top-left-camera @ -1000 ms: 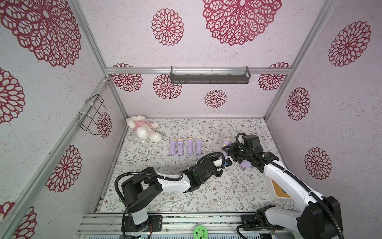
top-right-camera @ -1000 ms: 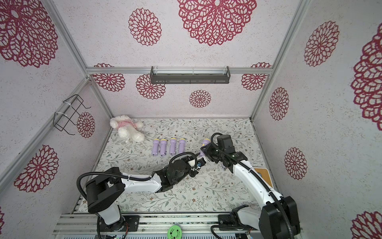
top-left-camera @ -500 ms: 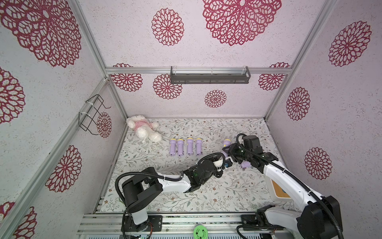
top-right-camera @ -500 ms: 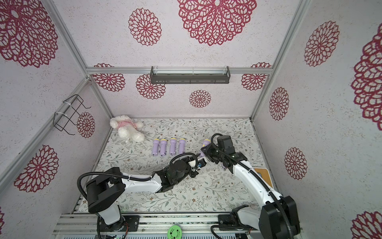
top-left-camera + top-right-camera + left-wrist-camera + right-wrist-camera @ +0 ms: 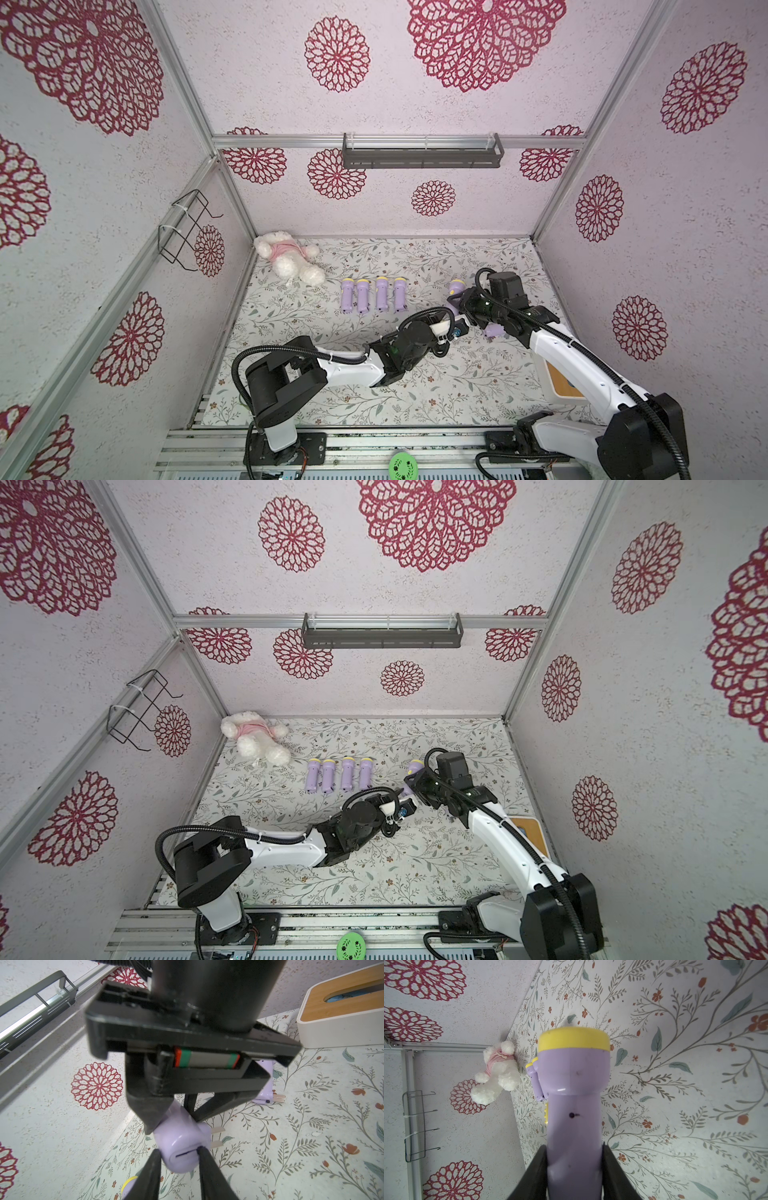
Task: Close the plug at the bottom of the flashlight
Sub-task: Close the plug of the flashlight.
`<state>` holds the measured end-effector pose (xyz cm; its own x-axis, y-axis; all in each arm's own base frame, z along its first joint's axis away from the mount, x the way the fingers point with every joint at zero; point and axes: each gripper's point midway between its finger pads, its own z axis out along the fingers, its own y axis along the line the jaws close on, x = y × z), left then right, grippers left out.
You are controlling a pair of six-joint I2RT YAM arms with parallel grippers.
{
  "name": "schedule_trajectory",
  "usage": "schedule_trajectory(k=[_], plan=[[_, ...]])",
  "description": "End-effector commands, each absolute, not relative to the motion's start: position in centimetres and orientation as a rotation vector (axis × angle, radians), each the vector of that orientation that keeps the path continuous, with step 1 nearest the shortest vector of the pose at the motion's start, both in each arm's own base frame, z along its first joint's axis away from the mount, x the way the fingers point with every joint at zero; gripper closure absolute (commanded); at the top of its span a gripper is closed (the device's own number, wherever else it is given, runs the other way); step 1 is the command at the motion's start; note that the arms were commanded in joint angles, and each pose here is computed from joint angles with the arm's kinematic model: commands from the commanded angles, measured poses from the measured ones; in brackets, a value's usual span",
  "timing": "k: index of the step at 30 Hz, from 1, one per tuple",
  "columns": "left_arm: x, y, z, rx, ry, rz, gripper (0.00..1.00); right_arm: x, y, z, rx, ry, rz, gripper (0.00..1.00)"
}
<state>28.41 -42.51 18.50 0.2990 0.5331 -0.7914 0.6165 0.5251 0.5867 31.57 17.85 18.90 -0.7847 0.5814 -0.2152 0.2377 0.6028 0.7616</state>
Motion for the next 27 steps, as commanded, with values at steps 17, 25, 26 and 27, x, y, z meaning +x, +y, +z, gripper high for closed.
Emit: schedule_trajectory(k=[17, 25, 26, 27], plan=[[27.06, -43.79, 17.81, 1.173, 1.324, -0.087, 0.65, 31.75, 19.10, 22.45, 0.580, 2.303, 1.154, 1.00], [26.98, -43.61, 17.41, 1.183, 1.323, -0.064, 0.60, 31.91, 19.14, 22.48, 0.579, 2.301, 1.153, 1.00], [27.03, -43.62, 17.46, 1.182, 1.321, -0.060, 0.60, 31.93, 19.12, 22.49, 0.581, 2.301, 1.153, 1.00], [27.09, -43.62, 17.54, 1.181, 1.320, -0.055, 0.60, 31.89, 19.12, 22.43, 0.581, 2.301, 1.152, 1.00]])
